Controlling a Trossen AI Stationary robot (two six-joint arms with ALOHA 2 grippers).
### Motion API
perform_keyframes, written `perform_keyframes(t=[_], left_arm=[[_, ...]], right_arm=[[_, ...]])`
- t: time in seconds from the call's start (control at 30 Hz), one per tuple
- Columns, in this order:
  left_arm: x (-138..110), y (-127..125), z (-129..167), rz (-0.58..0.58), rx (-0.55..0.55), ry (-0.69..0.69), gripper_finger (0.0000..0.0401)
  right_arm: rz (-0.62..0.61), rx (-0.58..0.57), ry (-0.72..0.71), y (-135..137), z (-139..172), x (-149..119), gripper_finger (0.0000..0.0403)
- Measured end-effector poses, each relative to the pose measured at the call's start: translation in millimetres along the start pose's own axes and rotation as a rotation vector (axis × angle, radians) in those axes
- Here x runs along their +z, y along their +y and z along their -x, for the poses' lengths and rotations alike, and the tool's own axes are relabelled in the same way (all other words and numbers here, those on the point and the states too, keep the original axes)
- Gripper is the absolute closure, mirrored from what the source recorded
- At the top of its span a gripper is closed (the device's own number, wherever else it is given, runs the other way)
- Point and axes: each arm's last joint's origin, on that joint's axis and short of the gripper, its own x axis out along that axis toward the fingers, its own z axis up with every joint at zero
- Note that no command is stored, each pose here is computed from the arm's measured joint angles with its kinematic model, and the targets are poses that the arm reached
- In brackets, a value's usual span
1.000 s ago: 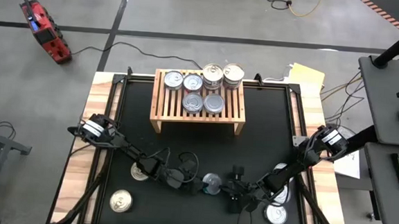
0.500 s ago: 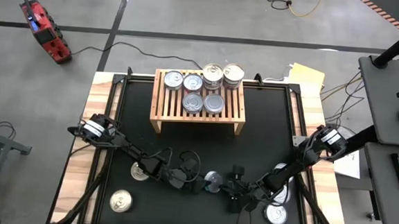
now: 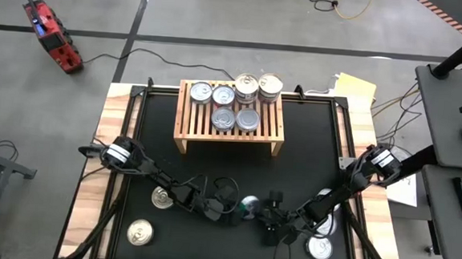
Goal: Stack canned seafood by type on shelf
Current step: Put the light green tuna can on the shelf aligned with the other green tuna can
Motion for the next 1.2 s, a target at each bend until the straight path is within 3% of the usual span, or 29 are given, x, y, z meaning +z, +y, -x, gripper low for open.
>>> perform_keyframes(t=[0.17, 0.4, 0.53, 0.73, 0.9, 1.0, 1.2], left_arm=[[1, -1, 1, -0.019, -0.003, -0.01, 0.0088], [1, -2, 2, -0.103, -0.01, 0.003, 0.0161], [2, -1, 2, -0.292, -0.004, -0.004, 0.0182], [-4, -3, 4, -0.731, -0.012, 0.002, 0.0173], [-4, -8, 5, -0.928, -0.049, -0.035, 0.0158], [-3, -13, 6, -0.999, -0.075, -0.075, 0.0152], [-1, -13, 6, -0.968, -0.068, -0.095, 0.015]], right_arm=[[0.004, 0.003, 0.009, 0, 0, -1, 0.0394], [0.011, 0.002, 0.015, 0, 0, -2, 0.0394], [0.011, -0.002, 0.013, -1, 0, -2, 0.0394], [0.013, -0.014, 0.029, -2, 0, -4, 0.0394], [0.009, -0.017, 0.034, -2, 0, -4, 0.0394], [0.005, -0.02, 0.033, -3, -1, -3, 0.0394], [0.001, -0.022, 0.033, -4, -1, -3, 0.0394]])
